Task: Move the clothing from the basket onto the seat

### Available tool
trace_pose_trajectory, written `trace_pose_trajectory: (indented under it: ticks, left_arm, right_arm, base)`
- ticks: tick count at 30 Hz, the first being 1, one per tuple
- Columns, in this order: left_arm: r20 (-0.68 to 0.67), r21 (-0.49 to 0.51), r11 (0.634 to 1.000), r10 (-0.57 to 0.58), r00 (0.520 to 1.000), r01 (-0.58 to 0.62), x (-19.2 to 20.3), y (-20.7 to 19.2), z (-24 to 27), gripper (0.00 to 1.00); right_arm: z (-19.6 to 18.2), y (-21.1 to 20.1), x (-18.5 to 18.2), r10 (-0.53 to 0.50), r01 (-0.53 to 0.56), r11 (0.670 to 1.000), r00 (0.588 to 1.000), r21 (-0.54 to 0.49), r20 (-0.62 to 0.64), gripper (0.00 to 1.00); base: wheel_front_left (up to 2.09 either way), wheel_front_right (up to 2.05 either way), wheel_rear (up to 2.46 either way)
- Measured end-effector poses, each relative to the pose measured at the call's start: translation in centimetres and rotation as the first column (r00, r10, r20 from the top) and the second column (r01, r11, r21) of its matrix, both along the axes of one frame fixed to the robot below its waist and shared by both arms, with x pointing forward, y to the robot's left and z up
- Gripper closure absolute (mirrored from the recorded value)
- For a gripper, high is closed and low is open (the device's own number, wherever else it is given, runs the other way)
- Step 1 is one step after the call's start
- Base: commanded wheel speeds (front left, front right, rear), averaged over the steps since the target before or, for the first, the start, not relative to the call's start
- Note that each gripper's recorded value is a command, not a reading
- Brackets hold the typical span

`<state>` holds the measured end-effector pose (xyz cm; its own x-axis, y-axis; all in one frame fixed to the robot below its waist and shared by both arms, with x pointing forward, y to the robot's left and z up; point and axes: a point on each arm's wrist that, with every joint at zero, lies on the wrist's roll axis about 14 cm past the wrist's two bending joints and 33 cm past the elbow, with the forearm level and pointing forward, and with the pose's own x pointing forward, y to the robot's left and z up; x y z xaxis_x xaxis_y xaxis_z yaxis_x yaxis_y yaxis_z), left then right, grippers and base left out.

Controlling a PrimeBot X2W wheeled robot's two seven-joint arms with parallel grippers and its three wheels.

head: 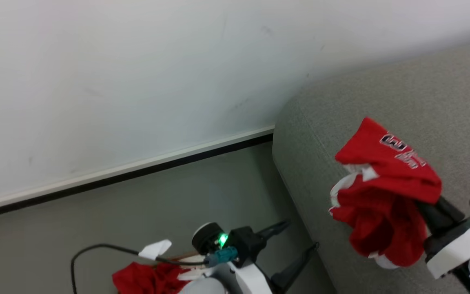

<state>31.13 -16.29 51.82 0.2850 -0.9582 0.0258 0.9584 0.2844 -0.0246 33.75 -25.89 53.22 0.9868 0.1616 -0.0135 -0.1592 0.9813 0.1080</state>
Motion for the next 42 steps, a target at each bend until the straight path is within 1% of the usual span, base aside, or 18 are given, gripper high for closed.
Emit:
trace_pose_trajectory:
  ticks: [5,8,9,12,15,19,22,24,28,30,31,32,33,34,35,38,40,42]
  left_arm:
    - [0.032,-0.022,1.000,0.022,0.999,-0.021,4.0,-0.6,0.8,0.00]
    - [0.047,-0.048,0.998,0.046,0.998,-0.044,6.9,-0.9,1.3,0.00]
    - [0.054,-0.060,0.997,0.053,0.997,-0.049,7.9,-1.1,1.5,0.00]
    - [0.052,-0.075,0.994,0.083,0.995,-0.079,10.9,-0.9,0.8,0.00]
    - [0.035,-0.075,0.990,0.121,0.992,-0.119,13.7,-0.1,-1.1,0.00]
    - [-0.006,-0.066,0.983,0.174,0.985,-0.174,16.3,1.2,-4.0,0.00]
    - [-0.036,-0.053,0.976,0.210,0.977,-0.211,17.4,2.4,-6.1,0.00]
    - [-0.052,-0.040,0.972,0.231,0.971,-0.233,17.8,3.3,-7.2,0.00]
    - [-0.083,-0.003,0.957,0.289,0.954,-0.290,18.8,5.3,-9.5,0.00]
    - [-0.099,0.024,0.948,0.319,0.943,-0.318,19.1,6.4,-10.8,0.00]
    - [-0.107,0.041,0.942,0.335,0.936,-0.332,19.1,6.9,-11.5,0.00]
    - [-0.123,0.055,0.938,0.348,0.929,-0.344,19.1,7.4,-12.2,0.00]
    - [-0.133,0.063,0.935,0.355,0.925,-0.350,18.9,7.7,-12.6,0.00]
    - [-0.136,0.070,0.932,0.361,0.923,-0.355,18.8,8.1,-12.8,0.00]
    - [-0.139,0.070,0.930,0.366,0.920,-0.360,18.7,8.2,-12.8,0.00]
    - [-0.130,0.063,0.924,0.382,0.915,-0.377,18.8,8.6,-12.0,0.00]
    - [-0.127,0.062,0.918,0.397,0.909,-0.393,18.7,9.0,-11.4,0.00]
    - [-0.146,0.057,0.900,0.437,0.888,-0.433,18.6,9.9,-10.9,0.00]
  right_arm:
    - [2.6,-3.3,4.6,-0.076,0.078,0.996,0.995,-0.045,0.062,1.00]
    - [4.1,-5.7,8.2,-0.117,0.128,0.985,0.988,-0.112,0.098,1.00]
    - [4.8,-6.5,9.5,-0.125,0.141,0.979,0.986,-0.145,0.113,1.00]
    - [6.6,-9.2,13.6,-0.173,0.202,0.959,0.973,-0.200,0.149,1.00]
    - [8.2,-12.3,17.5,-0.231,0.275,0.926,0.955,-0.258,0.189,1.00]
    - [7.9,-15.8,21.5,-0.315,0.360,0.885,0.930,-0.296,0.190,1.00]
    - [5.6,-18.1,23.4,-0.386,0.415,0.853,0.910,-0.317,0.152,1.00]
    - [3.1,-19.2,24.3,-0.435,0.446,0.843,0.894,-0.300,0.106,1.00]
    - [-4.5,-20.2,24.7,-0.513,0.476,0.828,0.857,-0.297,-0.056,1.00]
    - [-8.7,-19.8,24.3,-0.531,0.472,0.827,0.834,-0.306,-0.148,1.00]
    - [-10.8,-19.1,24.0,-0.527,0.454,0.832,0.827,-0.319,-0.197,1.00]
    - [-12.7,-18.2,23.8,-0.515,0.432,0.841,0.824,-0.325,-0.238,0.77]
    - [-13.7,-17.7,23.5,-0.512,0.428,0.847,0.818,-0.316,-0.263,0.37]
    - [-14.2,-17.1,23.4,-0.506,0.424,0.852,0.817,-0.306,-0.276,0.17]
    - [-14.2,-17.0,23.2,-0.505,0.423,0.852,0.817,-0.308,-0.277,0.00]
    - [-13.2,-16.8,22.8,-0.496,0.412,0.855,0.827,-0.314,-0.265,0.00]
    - [-12.7,-16.2,22.1,-0.487,0.412,0.863,0.832,-0.294,-0.264,0.00]
    - [-12.5,-15.7,21.0,-0.477,0.403,0.869,0.837,-0.287,-0.269,0.00]
  base:
    - [0.00,0.00,0.00]
    - [0.00,0.00,0.00]
    - [0.00,0.00,0.00]
    - [0.00,0.00,0.00]
    - [0.00,0.00,0.00]
    - [0.00,0.00,0.00]
    - [0.00,0.00,0.00]
    - [0.00,0.00,0.00]
    - [0.00,0.00,0.00]
    - [0.00,0.00,0.00]
    - [0.00,0.00,0.00]
    - [0.00,0.00,0.00]
    - [0.00,0.00,0.00]
    - [0.00,0.00,0.00]
    - [0.00,0.00,0.00]
    - [0.00,0.00,0.00]
    - [0.00,0.00,0.00]
    - [0.00,0.00,0.00]
